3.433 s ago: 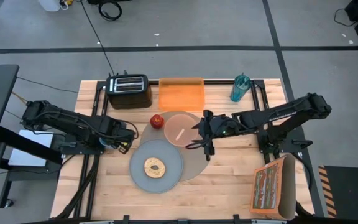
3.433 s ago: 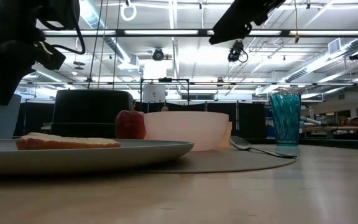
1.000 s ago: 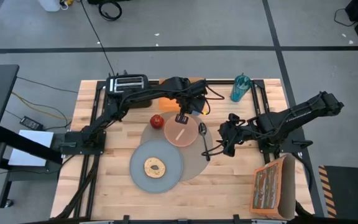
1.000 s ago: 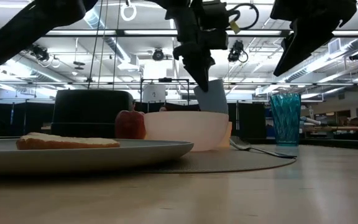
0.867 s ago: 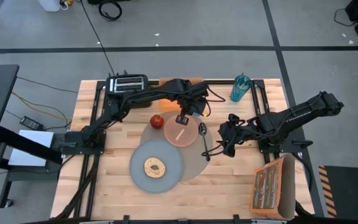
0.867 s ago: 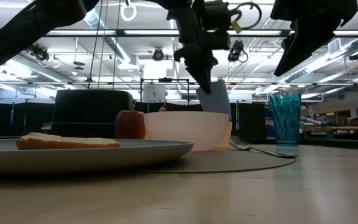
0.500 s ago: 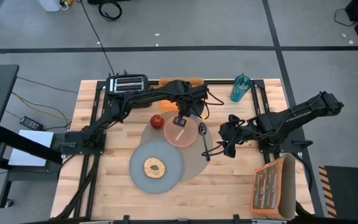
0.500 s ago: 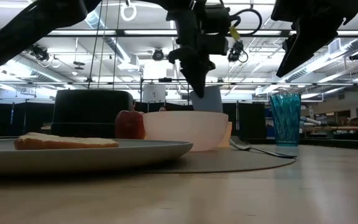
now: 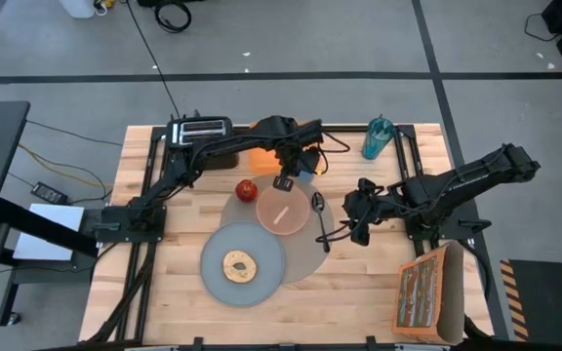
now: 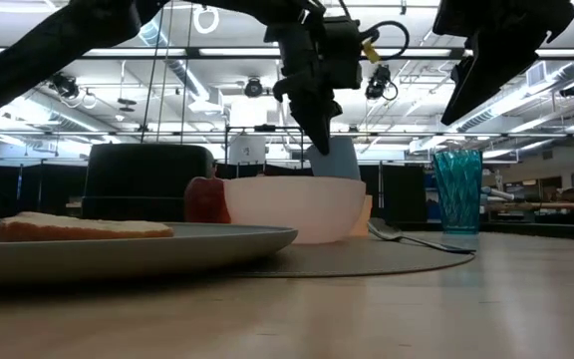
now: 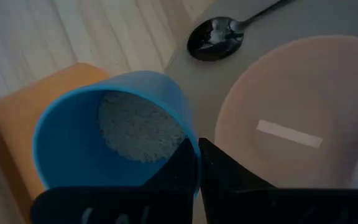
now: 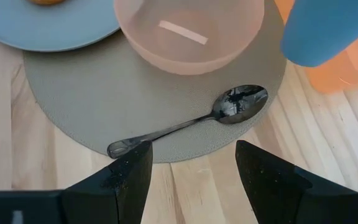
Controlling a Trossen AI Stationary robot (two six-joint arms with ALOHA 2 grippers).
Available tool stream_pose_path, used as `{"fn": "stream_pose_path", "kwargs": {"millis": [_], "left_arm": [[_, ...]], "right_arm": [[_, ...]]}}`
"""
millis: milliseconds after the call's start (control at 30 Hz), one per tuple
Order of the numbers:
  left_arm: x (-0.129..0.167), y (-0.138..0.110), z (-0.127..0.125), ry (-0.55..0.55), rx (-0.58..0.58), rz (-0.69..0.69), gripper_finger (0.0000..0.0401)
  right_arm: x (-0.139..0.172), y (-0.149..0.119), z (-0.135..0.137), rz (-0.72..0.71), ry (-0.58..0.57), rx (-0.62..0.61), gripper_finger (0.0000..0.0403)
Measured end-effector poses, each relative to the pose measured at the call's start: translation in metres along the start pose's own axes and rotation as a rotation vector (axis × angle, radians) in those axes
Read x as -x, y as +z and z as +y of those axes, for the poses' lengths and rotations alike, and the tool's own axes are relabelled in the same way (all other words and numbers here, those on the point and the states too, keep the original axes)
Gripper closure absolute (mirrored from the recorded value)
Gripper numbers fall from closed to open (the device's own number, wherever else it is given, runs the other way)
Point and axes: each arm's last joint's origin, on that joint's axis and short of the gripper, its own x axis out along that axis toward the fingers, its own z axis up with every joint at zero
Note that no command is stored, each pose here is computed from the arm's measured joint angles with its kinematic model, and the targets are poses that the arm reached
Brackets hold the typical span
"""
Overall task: Arrange a breakfast setting
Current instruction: Put the light blue cup on the gray mat
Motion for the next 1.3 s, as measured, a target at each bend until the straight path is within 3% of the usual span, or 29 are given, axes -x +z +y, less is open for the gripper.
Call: {"fn": "stream_pose_path", "kwargs": {"millis": [200, 767, 1300], "left_arm": [[-0.016, -0.005, 0.003, -0.044, 0.013, 0.022, 0.0389], [-0.026, -0.005, 0.0, -0.064, -0.016, 0.052, 0.0388], [-0.04, -0.002, -0.004, -0.056, -0.041, 0.099, 0.0377]], "right_arm": [[-0.001, 0.0, -0.001, 0.01, 0.019, -0.004, 0.0165], [-0.001, -0.001, 0.001, 0.056, 0.129, -0.009, 0.0165], [-0.001, -0.001, 0.001, 0.059, 0.136, -0.012, 0.0164]]}}
